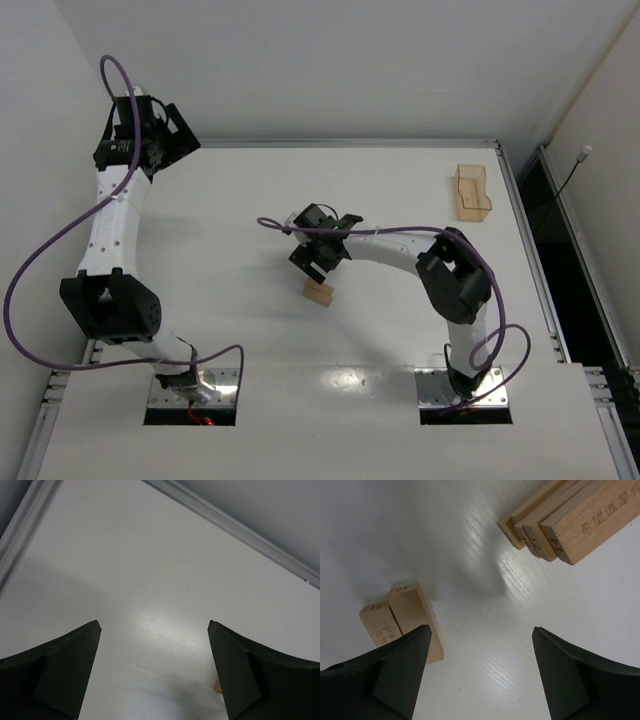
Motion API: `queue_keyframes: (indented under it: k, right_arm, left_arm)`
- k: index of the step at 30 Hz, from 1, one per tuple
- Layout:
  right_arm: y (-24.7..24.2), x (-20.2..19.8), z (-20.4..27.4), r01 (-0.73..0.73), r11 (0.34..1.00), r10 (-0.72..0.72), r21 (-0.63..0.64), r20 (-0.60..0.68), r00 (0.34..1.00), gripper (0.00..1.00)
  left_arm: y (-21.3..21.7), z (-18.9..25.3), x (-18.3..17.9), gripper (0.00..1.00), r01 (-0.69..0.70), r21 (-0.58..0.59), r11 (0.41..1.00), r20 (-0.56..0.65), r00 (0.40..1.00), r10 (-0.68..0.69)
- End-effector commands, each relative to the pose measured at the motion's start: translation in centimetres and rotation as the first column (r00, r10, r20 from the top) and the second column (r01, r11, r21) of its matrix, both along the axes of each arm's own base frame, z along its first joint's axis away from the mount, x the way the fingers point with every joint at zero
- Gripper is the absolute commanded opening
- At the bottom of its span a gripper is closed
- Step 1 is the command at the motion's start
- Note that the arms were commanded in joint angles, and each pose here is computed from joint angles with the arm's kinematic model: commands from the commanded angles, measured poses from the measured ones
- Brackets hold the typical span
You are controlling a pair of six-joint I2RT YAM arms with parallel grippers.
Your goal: Build the wood block tower
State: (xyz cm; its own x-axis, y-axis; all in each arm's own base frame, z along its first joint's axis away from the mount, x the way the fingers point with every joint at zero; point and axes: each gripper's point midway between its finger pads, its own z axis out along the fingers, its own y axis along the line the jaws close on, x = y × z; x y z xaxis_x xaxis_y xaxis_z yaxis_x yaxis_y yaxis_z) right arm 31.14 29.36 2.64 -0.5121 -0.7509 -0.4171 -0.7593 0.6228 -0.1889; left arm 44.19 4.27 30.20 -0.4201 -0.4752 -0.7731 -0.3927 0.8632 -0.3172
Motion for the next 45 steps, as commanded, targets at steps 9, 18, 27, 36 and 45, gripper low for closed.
queue_keyframes:
  k: [9, 18, 27, 36, 45]
  right_arm:
    - [4.3, -1.7, 0.9, -0.074, 0.994, 0.078, 0.085, -0.046, 0.996, 0.79]
    - [5.2, -2.8, 0.2, -0.105, 0.992, 0.110, 0.076, -0.066, 0.992, 0.79]
    - [3.6, -2.2, -1.2, -0.061, 0.998, 0.062, 0.019, -0.082, 0.995, 0.79]
    - [1.5, -1.3, -1.6, -0.014, 0.999, 0.012, -0.042, -0.047, 0.999, 0.79]
    - [-1.4, 0.2, -2.1, 0.065, 0.994, -0.069, -0.088, -0.034, 0.997, 0.79]
  left_arm:
    - [0.5, -1.2, 0.2, 0.87, 0.004, -0.041, 0.999, -0.016, 1.000, -0.005]
    - [0.6, -2.0, 0.0, 0.87, 0.009, -0.054, 0.998, -0.033, 0.999, -0.011]
    - [0.5, -1.8, 0.2, 0.87, 0.017, -0.058, 0.998, -0.023, 1.000, -0.019]
    - [0.1, -2.2, 0.4, 0.87, 0.029, -0.079, 0.996, -0.029, 0.999, -0.031]
    - [-0.2, -2.4, 0.7, 0.87, 0.044, -0.090, 0.995, -0.027, 0.999, -0.047]
